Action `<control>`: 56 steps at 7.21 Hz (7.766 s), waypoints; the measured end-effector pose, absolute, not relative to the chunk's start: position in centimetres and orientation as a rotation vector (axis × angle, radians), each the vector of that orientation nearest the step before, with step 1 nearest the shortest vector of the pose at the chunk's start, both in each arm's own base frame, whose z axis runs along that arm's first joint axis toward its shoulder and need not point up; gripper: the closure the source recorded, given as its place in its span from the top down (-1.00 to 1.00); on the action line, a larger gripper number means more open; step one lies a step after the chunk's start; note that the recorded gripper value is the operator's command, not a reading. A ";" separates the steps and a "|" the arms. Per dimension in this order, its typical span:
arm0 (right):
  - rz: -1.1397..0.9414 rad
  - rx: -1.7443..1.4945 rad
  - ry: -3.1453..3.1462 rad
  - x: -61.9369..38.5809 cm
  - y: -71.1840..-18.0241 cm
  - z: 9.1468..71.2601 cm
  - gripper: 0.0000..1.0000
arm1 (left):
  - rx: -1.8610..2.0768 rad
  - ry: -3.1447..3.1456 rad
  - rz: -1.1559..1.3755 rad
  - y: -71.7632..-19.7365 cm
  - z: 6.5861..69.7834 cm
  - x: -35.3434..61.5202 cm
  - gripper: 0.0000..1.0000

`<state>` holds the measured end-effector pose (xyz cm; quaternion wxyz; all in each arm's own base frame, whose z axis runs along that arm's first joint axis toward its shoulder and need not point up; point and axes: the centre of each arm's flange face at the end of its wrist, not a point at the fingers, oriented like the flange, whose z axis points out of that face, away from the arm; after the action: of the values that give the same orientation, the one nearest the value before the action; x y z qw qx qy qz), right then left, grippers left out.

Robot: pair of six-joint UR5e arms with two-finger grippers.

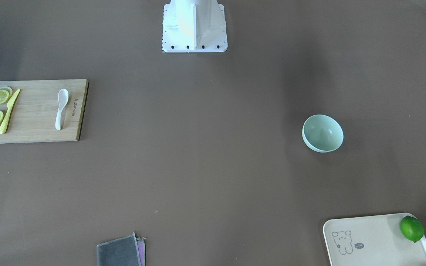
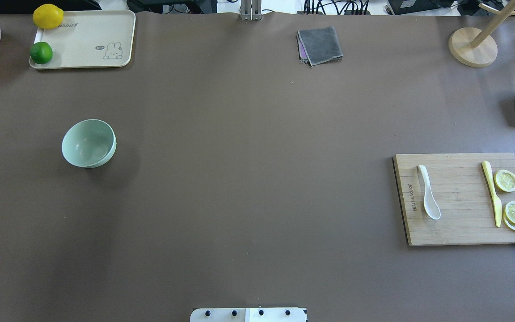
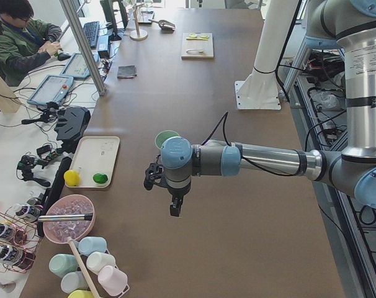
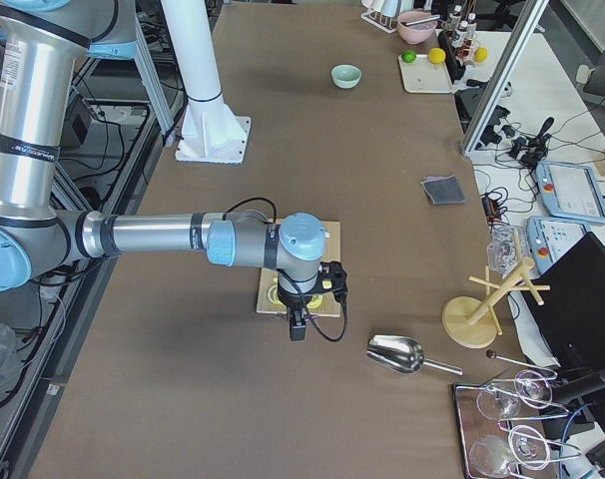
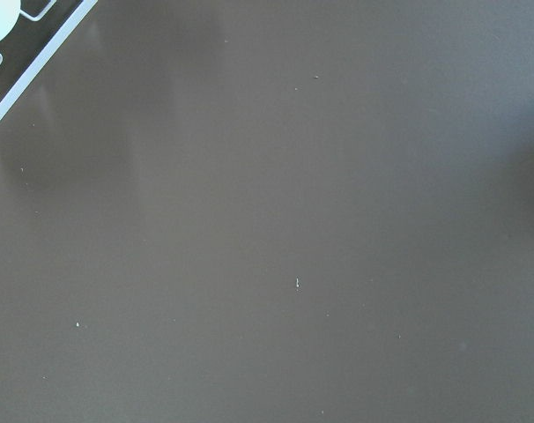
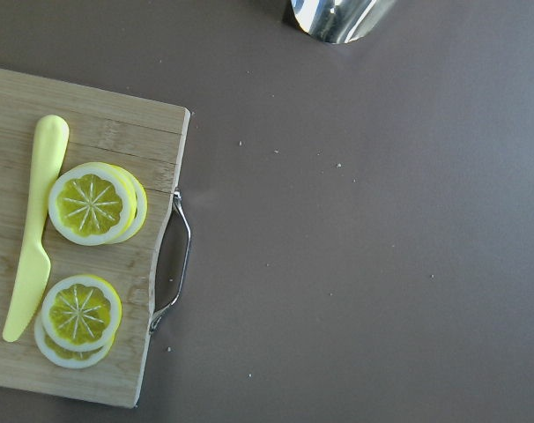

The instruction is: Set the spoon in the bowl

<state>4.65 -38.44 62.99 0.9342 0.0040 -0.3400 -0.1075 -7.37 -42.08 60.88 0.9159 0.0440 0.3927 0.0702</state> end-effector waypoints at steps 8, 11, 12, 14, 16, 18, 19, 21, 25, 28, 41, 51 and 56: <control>-0.274 0.195 -0.734 4.4 -39.5 59.4 1.00 | 0.165 0.800 0.171 -42.6 57.2 -7.5 0.99; -0.271 0.367 -0.741 4.6 -40.4 57.0 1.00 | 0.297 0.782 0.227 -44.5 55.4 -7.5 0.99; -0.244 0.375 -0.773 4.4 -40.5 56.3 1.00 | 0.379 0.772 0.262 -45.5 55.4 -7.5 0.99; -0.193 0.366 -0.800 4.1 -41.1 55.7 1.00 | 0.470 0.810 0.315 -46.3 55.7 -7.1 0.99; -0.145 0.331 -0.816 2.4 -41.9 55.1 1.00 | 0.486 0.884 0.367 -46.9 55.7 -4.4 0.97; -0.051 0.311 -0.816 -2.3 -42.9 53.9 0.98 | 0.422 0.945 0.335 -48.3 54.7 1.3 0.96; 0.020 0.304 -0.815 -6.4 -42.9 53.3 0.98 | 0.388 0.954 0.285 -48.7 54.4 4.3 0.96; 0.110 0.296 -0.800 -13.5 -42.2 52.7 0.99 | 0.340 0.936 0.155 -49.5 53.1 11.1 0.96; 0.129 0.315 -0.806 -17.7 -42.1 51.4 0.99 | 0.333 0.976 0.097 -52.1 52.5 23.3 0.49; 0.123 0.325 -0.816 -18.3 -42.9 50.8 1.00 | 0.336 1.013 0.118 -52.2 52.6 26.4 0.07; 0.122 0.332 -0.826 -18.4 -43.0 50.2 1.00 | 0.304 1.126 0.008 -49.1 31.4 40.6 -1.00; 0.129 0.318 -0.834 -18.4 -42.8 50.2 0.98 | 0.342 1.038 -0.001 -44.3 25.2 46.7 0.98; 0.161 0.241 -0.830 -22.2 -38.8 50.8 0.95 | 0.353 0.900 0.243 -50.1 42.7 19.0 0.98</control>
<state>-22.16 -38.81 50.77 0.9050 0.1167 -0.4017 0.0779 19.01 -50.07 42.65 0.8785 0.1692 0.4314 0.1163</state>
